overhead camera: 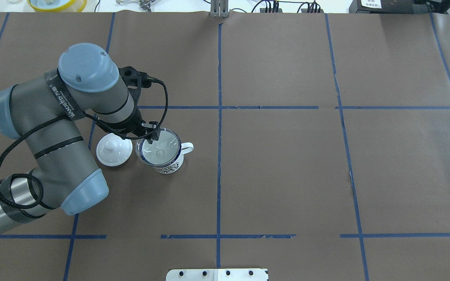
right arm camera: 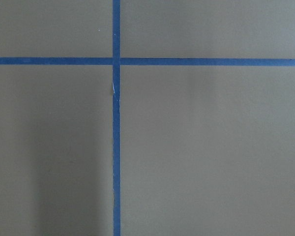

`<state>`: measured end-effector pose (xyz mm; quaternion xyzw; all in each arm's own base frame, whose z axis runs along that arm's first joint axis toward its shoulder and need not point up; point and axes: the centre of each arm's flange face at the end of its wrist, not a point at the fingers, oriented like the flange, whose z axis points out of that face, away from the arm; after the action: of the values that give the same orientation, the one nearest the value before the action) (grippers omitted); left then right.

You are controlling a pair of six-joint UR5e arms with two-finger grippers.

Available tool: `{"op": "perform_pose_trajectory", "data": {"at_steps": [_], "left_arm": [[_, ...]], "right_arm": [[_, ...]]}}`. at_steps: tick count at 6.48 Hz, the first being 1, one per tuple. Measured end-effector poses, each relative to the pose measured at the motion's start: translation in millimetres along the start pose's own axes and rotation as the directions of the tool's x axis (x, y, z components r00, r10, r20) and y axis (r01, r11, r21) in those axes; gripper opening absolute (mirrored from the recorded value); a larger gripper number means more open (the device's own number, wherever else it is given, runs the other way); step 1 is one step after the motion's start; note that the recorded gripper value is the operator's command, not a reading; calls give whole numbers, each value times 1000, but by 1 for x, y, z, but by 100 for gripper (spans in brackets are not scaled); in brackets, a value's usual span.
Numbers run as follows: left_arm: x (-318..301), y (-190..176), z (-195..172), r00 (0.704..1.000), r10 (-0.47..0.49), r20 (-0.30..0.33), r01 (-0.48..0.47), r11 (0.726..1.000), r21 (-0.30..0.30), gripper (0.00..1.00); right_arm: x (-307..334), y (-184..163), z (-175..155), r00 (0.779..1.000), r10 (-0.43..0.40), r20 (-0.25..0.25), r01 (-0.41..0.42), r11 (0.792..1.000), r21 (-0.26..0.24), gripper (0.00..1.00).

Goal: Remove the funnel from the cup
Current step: 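Move the left gripper over the clear funnel in the white mug, then lower the left gripper and grasp the funnel's rim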

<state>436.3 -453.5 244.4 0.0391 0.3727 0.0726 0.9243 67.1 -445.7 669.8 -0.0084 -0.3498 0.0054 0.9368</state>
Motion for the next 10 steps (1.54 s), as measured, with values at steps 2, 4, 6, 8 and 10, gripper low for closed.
{"op": "perform_pose_trajectory", "data": {"at_steps": [2,4,6,8,10], "left_arm": [[1,1,4,1000,5,-1,-5,1000,-4,53],[4,3,7,1000,14,-10,-14,1000,-2,49],[4,1,13,1000,15,-10,-16,1000,-4,44],[3,1,15,1000,18,-9,-18,1000,-6,22],[4,1,13,1000,20,-12,-20,1000,-5,13]], "right_arm": [[0,0,0,1000,-1,0,1,1000,1,100],[0,0,0,1000,-1,0,1,1000,1,100],[0,0,0,1000,0,0,0,1000,1,100],[0,0,0,1000,0,0,0,1000,0,100],[0,0,0,1000,0,0,0,1000,0,100]]}}
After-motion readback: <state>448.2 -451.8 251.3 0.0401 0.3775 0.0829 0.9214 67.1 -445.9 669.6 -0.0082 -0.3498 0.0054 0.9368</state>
